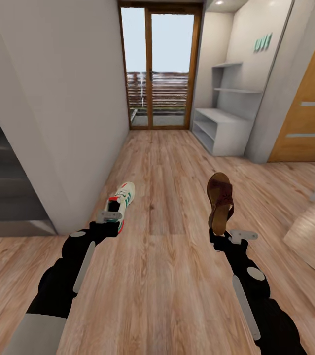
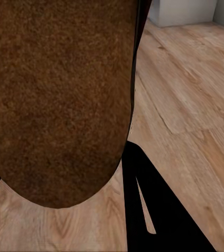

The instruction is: Pick up the two gym shoes and the two sandals from the corridor floor and place them onto the hallstand (shoe rack) in the corridor, making sure they are on the rack and not on the floor. Arrange them so the two gym shoes are next to each other and the two sandals are next to each other.

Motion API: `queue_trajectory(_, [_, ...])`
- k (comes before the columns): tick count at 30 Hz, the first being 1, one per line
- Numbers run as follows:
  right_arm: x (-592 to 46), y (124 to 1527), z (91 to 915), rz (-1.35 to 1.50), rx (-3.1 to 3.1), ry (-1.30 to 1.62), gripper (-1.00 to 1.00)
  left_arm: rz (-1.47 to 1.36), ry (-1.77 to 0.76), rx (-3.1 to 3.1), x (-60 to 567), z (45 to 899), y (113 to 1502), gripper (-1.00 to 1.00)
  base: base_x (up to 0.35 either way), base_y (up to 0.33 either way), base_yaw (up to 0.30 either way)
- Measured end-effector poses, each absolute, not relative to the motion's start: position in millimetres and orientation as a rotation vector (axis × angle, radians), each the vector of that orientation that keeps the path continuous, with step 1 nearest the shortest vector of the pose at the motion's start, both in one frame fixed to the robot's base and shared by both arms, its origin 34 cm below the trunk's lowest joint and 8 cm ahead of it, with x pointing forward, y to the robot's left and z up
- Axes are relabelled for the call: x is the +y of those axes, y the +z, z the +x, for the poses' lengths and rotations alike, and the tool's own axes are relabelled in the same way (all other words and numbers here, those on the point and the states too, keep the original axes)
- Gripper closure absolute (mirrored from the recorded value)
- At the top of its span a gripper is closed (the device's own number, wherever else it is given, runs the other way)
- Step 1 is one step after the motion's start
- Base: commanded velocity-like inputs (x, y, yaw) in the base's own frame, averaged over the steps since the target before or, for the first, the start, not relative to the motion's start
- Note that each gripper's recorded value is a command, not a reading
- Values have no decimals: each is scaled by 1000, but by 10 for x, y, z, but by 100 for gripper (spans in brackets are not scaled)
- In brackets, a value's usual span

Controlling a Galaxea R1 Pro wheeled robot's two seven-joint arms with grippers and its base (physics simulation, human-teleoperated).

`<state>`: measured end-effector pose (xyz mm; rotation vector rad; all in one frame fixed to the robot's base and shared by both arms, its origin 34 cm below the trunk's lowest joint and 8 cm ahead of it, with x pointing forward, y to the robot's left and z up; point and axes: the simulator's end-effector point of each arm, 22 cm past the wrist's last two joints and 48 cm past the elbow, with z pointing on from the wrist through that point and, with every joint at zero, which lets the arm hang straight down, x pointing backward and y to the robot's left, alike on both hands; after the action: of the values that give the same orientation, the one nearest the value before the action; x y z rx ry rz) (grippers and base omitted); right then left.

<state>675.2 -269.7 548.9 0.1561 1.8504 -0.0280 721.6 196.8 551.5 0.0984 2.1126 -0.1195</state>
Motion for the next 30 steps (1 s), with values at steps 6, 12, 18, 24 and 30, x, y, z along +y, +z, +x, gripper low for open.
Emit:
queue_trajectory(6, [-2696,5501,6750,156,1848,-28,100,99,-119,2110,1967,7215,5530,100,347,-76,13])
queue_trajectory(12, [-2692,5547,6746,157,1841,-26,100,99,-119,2102,1967,7211,5586,100,347,-28,1])
queue_trajectory(18, [-2691,5602,6742,157,1832,-25,100,99,-118,2091,1968,7207,5649,100,347,-1,0])
queue_trajectory(24, [-2691,5622,6742,157,1828,-25,100,99,-118,2089,1967,7206,5668,100,347,0,0])
queue_trajectory(30, [-2691,5635,6739,157,1826,-25,100,99,-118,2086,1966,7204,5683,100,347,0,0])
